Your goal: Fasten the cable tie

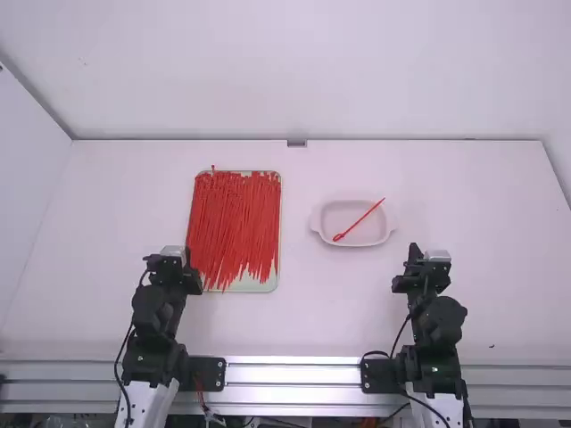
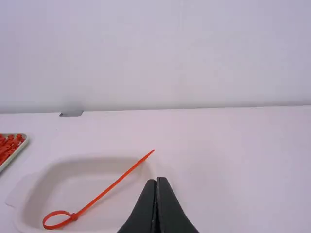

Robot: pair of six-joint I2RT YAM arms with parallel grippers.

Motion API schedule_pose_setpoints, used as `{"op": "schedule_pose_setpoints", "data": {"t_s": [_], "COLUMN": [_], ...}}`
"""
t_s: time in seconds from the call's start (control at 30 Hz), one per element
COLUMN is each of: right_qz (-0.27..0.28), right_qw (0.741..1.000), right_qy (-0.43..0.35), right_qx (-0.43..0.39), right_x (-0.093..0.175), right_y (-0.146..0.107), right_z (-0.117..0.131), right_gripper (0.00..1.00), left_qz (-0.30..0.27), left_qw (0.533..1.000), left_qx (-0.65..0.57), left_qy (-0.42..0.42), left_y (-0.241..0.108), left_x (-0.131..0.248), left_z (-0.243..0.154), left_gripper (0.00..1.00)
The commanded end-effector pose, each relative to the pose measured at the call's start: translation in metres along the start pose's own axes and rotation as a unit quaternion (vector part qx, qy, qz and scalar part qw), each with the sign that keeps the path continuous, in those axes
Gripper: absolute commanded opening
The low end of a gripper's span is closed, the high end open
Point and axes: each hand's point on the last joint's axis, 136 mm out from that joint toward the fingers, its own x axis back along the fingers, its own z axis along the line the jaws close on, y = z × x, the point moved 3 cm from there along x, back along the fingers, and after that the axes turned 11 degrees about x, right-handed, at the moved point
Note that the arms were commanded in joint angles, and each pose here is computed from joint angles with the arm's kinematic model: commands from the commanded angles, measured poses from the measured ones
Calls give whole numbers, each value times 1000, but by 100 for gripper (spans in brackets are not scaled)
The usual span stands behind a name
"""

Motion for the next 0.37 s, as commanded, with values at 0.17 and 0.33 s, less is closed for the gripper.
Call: {"op": "schedule_pose_setpoints", "data": {"t_s": [0.17,0.33], "right_qz": [4,4], "right_qw": [1000,1000], "right_qy": [0,0], "right_qx": [-2,-2], "right_x": [0,0], "right_y": [-5,-5], "right_z": [1,1], "right_gripper": [0,0], "left_qz": [-39,-49], "left_qw": [999,999], "left_qx": [-3,-3], "left_qy": [-5,-6], "left_y": [12,15], "left_x": [5,6], "left_z": [-1,-2], "left_gripper": [0,0]}}
